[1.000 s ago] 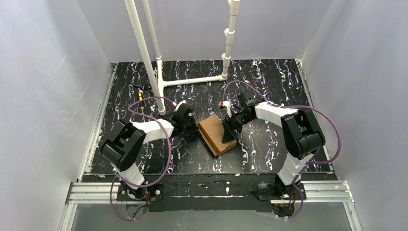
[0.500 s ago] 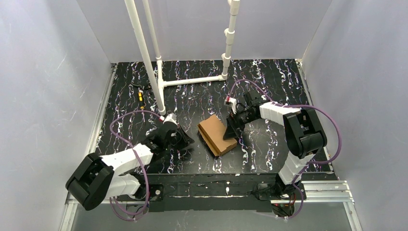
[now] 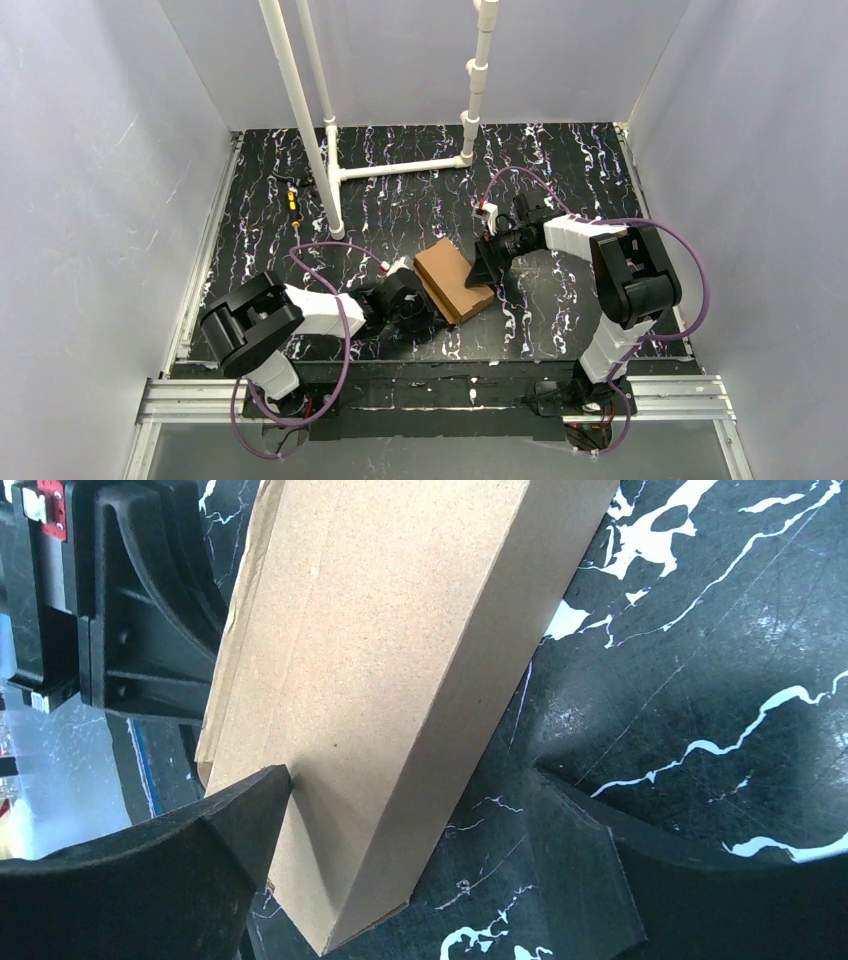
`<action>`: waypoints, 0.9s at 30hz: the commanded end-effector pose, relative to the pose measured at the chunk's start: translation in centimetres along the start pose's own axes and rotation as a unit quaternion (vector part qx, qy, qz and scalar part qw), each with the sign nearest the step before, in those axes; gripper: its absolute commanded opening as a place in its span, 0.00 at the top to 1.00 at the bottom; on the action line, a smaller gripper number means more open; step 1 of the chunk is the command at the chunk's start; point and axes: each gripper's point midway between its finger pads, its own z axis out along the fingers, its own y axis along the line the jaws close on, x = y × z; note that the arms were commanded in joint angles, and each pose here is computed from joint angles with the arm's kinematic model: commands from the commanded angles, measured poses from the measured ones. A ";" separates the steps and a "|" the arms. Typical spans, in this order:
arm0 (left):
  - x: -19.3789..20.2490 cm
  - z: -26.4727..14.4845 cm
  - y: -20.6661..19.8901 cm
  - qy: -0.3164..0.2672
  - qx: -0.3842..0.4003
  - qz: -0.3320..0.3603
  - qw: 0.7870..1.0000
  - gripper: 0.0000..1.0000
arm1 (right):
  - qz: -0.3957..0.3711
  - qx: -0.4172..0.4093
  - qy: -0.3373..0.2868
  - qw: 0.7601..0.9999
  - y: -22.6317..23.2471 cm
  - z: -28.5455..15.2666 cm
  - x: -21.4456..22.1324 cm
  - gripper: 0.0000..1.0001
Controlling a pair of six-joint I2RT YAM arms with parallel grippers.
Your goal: Fold the paper box
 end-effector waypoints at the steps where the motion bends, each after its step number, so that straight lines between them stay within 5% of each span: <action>1: -0.3 0.3 -1.7 -0.018 0.008 -0.034 0.999 1.00 | -0.004 0.006 -0.002 1.000 -0.1 0.1 0.0 0.07; 15: -2.4 2.3 -7.8 -0.023 0.016 -0.179 0.983 1.00 | -0.025 0.003 0.029 0.999 1.4 2.2 0.7 0.19; 20: -2.0 1.2 -5.9 -0.020 0.005 -0.148 0.989 1.00 | -0.023 0.002 0.016 1.000 1.2 1.0 -0.4 0.02; 27: -0.2 -2.4 0.9 0.006 -0.012 0.024 1.000 0.95 | -0.065 0.034 -0.001 0.997 0.6 -2.0 -2.3 0.02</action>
